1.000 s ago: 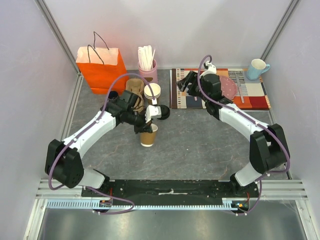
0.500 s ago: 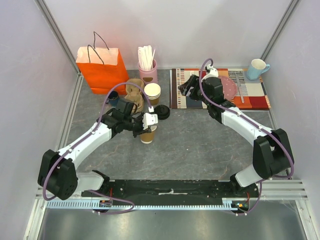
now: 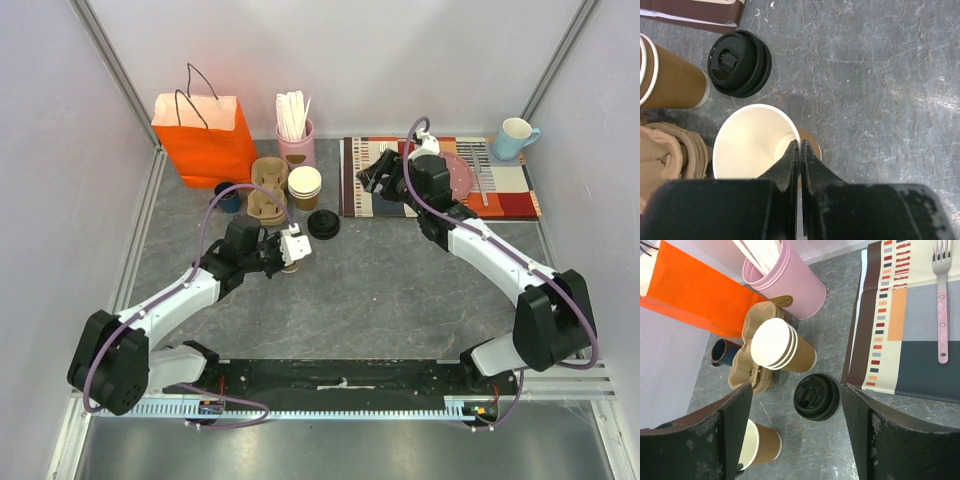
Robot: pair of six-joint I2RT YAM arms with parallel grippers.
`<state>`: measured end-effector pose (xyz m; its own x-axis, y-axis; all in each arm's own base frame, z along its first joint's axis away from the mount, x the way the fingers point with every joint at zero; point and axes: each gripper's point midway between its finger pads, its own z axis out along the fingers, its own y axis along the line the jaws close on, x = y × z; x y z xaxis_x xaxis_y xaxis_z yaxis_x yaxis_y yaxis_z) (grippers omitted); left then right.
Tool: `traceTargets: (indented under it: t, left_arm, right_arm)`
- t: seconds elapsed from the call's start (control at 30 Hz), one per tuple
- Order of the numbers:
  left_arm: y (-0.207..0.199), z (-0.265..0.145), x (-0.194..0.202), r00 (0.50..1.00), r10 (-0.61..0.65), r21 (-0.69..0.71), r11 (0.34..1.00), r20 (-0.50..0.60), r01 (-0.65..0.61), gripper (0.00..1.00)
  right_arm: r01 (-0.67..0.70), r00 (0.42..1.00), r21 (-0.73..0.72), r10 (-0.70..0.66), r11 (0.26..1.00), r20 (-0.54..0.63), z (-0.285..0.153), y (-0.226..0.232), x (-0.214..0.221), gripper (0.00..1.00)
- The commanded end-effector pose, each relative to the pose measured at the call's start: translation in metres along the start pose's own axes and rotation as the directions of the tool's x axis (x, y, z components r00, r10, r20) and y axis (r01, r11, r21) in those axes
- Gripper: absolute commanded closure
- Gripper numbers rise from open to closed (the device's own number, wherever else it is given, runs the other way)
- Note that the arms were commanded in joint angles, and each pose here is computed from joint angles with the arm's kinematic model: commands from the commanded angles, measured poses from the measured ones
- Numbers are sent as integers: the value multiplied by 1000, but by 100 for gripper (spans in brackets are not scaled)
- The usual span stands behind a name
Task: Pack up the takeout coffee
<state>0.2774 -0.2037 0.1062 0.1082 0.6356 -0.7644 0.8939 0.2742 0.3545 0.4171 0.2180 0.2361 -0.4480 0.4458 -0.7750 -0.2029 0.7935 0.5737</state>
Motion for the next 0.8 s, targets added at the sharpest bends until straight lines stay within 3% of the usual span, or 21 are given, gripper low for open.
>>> traceTargets:
  t: [0.0, 0.2, 0.33, 0.43, 0.47, 0.53, 0.57, 0.7, 0.77]
  left_arm:
    - [-3, -6, -25, 992, -95, 15, 995, 88, 94, 98]
    - [-7, -11, -26, 992, -103, 39, 994, 78, 100, 98]
    - [-30, -9, -12, 994, -95, 131, 987, 47, 88, 97]
    - [-30, -12, -15, 992, -117, 138, 984, 40, 110, 71]
    - [-27, -15, -20, 992, -124, 138, 983, 36, 118, 56]
    - [-20, -19, -29, 990, -139, 132, 982, 36, 133, 37]
    - [-21, -21, -30, 988, -155, 138, 979, 21, 151, 34]
    - [-11, -36, -49, 975, -222, 128, 967, -11, 222, 29]
    - [2, -47, -66, 972, -236, 108, 966, -8, 235, 28]
  right_arm:
    - [6, 1000, -4, -6, 1000, 9, -9, 5, -1, 20]
    - [18, 1000, -6, -18, 1000, -3, -7, 8, 2, 20]
    - [22, 1000, -7, -22, 1000, -22, -3, 8, 9, 20]
    - [48, 998, -38, -49, 998, -40, 0, 14, 13, 19]
    - [58, 997, -51, -61, 997, -48, 1, 18, 16, 18]
    - [99, 992, -98, -106, 990, -71, 4, 25, 21, 15]
    - [120, 988, -117, -130, 986, -81, 5, 28, 23, 11]
    - [253, 950, -245, -288, 936, -121, 11, 44, 33, 11]
    - [350, 902, -302, -406, 887, -148, 16, 40, 47, 11]
